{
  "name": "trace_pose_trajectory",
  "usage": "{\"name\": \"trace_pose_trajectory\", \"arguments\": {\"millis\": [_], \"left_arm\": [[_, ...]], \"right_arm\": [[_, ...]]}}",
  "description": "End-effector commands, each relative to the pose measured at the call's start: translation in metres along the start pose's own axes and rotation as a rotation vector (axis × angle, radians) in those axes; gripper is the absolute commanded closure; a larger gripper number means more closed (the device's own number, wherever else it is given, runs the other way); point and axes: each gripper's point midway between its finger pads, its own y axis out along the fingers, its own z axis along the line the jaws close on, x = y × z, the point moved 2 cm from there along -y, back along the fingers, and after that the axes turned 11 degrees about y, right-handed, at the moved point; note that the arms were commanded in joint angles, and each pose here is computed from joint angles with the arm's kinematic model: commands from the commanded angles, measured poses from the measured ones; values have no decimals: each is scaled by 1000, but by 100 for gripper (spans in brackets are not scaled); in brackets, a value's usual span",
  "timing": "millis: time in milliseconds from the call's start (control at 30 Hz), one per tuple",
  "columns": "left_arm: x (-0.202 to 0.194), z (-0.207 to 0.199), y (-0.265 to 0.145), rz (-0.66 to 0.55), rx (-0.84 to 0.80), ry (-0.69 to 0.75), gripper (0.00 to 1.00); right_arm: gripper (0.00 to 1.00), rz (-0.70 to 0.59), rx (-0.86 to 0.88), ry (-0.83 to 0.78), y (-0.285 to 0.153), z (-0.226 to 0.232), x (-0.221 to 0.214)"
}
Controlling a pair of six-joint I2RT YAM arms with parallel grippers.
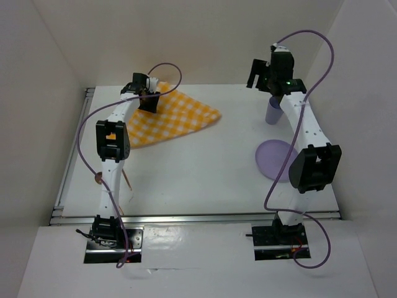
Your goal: Set the dinner table for one person
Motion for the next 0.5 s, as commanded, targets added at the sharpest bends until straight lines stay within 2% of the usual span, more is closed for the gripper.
{"name": "trace_pose_trajectory", "arguments": {"millis": [0,67,100,133,200,233,333,400,467], "left_arm": [[-19,-19,10,59,-98,48,43],[-19,-20,6,52,-105,48,70],[-13,-22,-5,35,-121,57,89],[-8,-23,-12,21,-128,58,97],[2,-23,-29,-4,-141,75,100],[16,-22,-49,-47,-146,102,100],[21,-24,-81,-74,-169,175,100],[37,-24,-119,-136,-170,234,100],[30,-33,-137,-133,-224,299,100]], "right_arm": [[12,30,141,-42,11,38,-18],[12,70,170,-41,22,50,-35],[12,100,196,-43,24,62,-48],[12,103,208,-50,27,70,-50],[12,172,217,-58,39,82,-75],[11,174,215,-38,42,85,-73],[11,242,241,14,49,95,-93],[11,275,233,34,54,91,-106],[11,322,223,38,58,88,-126]]}}
